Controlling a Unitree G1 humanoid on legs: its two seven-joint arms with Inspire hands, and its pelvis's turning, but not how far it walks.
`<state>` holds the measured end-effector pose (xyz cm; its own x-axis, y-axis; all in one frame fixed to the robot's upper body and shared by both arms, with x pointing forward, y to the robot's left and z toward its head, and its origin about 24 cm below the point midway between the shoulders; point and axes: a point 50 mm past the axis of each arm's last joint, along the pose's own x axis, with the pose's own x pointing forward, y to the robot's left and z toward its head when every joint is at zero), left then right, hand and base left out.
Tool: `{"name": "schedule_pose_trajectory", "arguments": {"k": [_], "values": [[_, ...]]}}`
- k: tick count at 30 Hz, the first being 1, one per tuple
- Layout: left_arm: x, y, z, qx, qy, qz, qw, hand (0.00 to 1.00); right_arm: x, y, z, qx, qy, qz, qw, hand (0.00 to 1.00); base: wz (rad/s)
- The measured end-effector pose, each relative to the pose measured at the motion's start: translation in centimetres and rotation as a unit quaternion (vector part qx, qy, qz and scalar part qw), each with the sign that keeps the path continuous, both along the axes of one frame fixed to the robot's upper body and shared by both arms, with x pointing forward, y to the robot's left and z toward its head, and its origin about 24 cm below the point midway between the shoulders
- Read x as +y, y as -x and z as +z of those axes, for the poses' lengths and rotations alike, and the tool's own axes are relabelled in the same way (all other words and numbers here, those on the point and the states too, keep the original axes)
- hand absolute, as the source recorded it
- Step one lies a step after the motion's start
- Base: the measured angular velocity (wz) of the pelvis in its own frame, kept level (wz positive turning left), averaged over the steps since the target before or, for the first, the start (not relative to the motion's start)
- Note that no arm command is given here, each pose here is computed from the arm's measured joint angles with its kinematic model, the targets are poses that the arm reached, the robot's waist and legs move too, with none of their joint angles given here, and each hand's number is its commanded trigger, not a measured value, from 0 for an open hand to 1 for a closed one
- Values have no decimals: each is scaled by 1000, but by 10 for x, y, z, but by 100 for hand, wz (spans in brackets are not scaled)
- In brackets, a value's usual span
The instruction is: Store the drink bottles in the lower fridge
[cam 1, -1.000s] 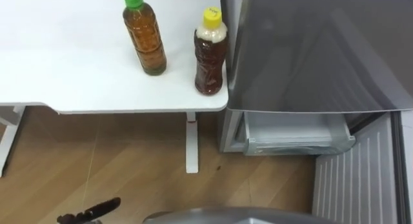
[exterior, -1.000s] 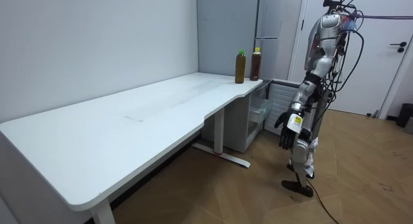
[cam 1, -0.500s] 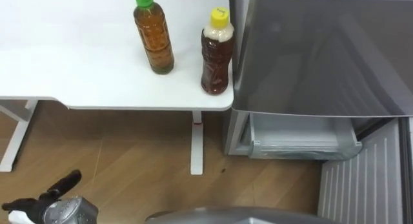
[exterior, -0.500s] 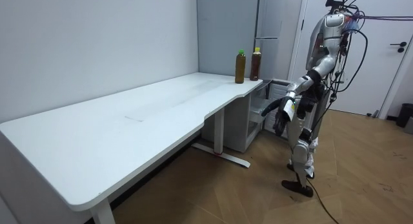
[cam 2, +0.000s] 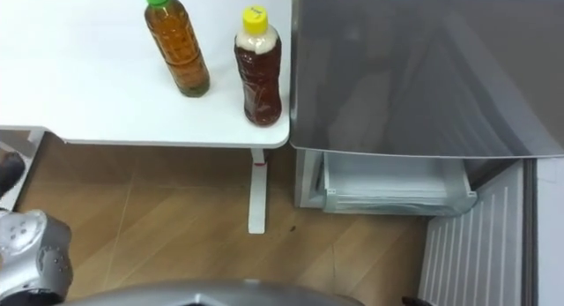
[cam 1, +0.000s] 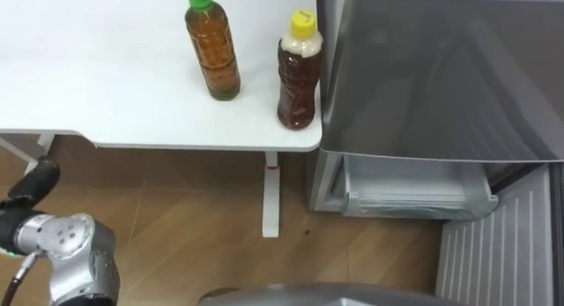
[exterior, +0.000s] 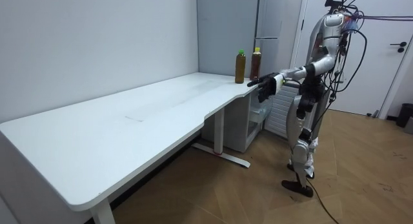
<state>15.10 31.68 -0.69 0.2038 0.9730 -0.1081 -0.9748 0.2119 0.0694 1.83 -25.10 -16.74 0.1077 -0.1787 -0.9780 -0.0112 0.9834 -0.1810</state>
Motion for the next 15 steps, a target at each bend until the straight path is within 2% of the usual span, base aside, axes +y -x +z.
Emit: {"name": "schedule_pose_trajectory", "arguments": {"k": [3,8,12,15], "values": [[1,-8,19,-31,-35,-26,999,0,0,0,0,1,-11,2,1000,0,-4],[-10,-26,54,-105,-66,-122,985,0,1,-1,0,-3,-30,7,1000,0,0],[-20,-35,69,-135,-77,-185,970,0,2,-3,0,-6,-42,9,999,0,0],[-33,-51,80,-168,-63,-247,952,0,3,-5,0,-8,-51,11,999,0,0]]}}
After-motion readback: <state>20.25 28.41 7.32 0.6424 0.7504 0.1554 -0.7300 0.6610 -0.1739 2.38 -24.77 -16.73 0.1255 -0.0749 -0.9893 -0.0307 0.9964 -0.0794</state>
